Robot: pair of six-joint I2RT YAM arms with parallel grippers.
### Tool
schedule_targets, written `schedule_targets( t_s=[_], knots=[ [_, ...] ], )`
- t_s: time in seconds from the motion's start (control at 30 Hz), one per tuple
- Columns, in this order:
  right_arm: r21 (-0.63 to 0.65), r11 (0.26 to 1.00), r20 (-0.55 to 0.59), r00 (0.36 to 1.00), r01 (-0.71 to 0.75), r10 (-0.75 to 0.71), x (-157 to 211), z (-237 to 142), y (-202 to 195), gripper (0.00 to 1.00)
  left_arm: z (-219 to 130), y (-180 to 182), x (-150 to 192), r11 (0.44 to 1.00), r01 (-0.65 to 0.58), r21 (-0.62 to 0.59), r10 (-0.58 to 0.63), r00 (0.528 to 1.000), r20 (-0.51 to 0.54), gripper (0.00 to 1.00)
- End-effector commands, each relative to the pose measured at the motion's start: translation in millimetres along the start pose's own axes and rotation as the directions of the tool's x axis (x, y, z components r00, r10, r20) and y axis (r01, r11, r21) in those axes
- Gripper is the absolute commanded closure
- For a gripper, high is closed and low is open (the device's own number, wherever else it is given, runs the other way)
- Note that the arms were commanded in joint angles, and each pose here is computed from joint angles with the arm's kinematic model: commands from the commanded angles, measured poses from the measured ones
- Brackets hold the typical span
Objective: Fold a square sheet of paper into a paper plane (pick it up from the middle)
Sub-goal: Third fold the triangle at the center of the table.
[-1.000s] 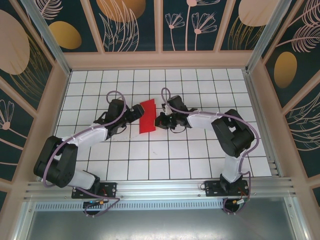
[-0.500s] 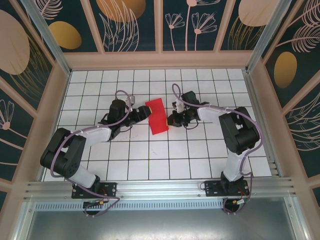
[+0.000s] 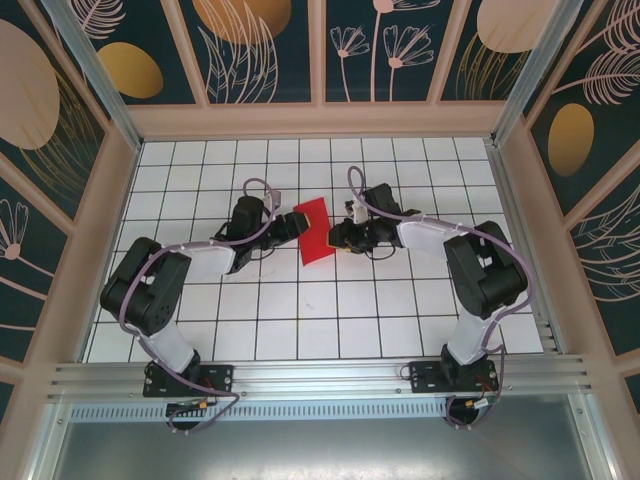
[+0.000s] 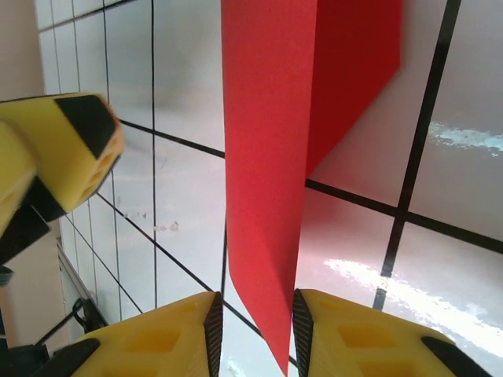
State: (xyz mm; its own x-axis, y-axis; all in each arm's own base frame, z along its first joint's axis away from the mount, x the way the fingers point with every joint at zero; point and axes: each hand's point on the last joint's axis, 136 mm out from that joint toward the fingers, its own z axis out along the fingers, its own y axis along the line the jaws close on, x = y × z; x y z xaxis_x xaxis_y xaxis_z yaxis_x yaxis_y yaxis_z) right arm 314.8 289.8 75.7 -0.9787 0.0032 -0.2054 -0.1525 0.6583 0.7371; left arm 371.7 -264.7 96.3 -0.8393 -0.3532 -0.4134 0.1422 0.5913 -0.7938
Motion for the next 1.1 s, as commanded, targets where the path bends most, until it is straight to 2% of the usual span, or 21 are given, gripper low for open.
schedule_targets(
  t_s=[0.0,0.27,0.4,0.53,0.7,0.83,1.07],
  knots=[
    [-0.019,1.000,0.084,0.996,-0.024,0.025,-7.2,-5.2,16.1,0.66,9.7,10.2,-2.5,0.999,-0.013,-0.048,0.013,1.000,0.005,0.53],
    [0.011,0.993,0.113,0.987,-0.118,0.116,-1.7,-0.1,0.8,0.65,20.0,23.7,0.8,0.997,0.002,-0.081,-0.003,1.000,-0.010,0.56],
    [0.013,0.989,0.127,0.982,-0.146,0.143,1.0,-0.7,-4.0,0.67,23.2,28.3,3.0,0.996,0.008,-0.090,-0.010,1.000,-0.019,0.57],
    [-0.004,0.988,0.126,0.980,-0.155,0.155,6.4,4.9,-1.1,0.74,22.9,26.9,1.5,0.996,0.008,-0.089,-0.010,1.000,-0.015,0.57],
    [-0.007,0.983,0.162,0.970,-0.181,0.180,-0.6,8.5,-5.8,0.92,21.5,25.0,1.3,0.997,0.008,-0.083,-0.009,1.000,-0.014,0.58],
    [0.006,0.991,0.093,0.986,-0.136,0.135,9.6,9.6,-5.3,0.99,19.8,21.0,1.3,0.997,-0.005,-0.071,0.004,1.000,-0.017,0.59],
    [0.013,0.999,-0.086,0.995,-0.041,0.042,44.5,3.2,-3.7,1.00,16.4,18.6,4.0,0.998,-0.018,-0.063,0.016,1.000,-0.024,0.61]
  ],
)
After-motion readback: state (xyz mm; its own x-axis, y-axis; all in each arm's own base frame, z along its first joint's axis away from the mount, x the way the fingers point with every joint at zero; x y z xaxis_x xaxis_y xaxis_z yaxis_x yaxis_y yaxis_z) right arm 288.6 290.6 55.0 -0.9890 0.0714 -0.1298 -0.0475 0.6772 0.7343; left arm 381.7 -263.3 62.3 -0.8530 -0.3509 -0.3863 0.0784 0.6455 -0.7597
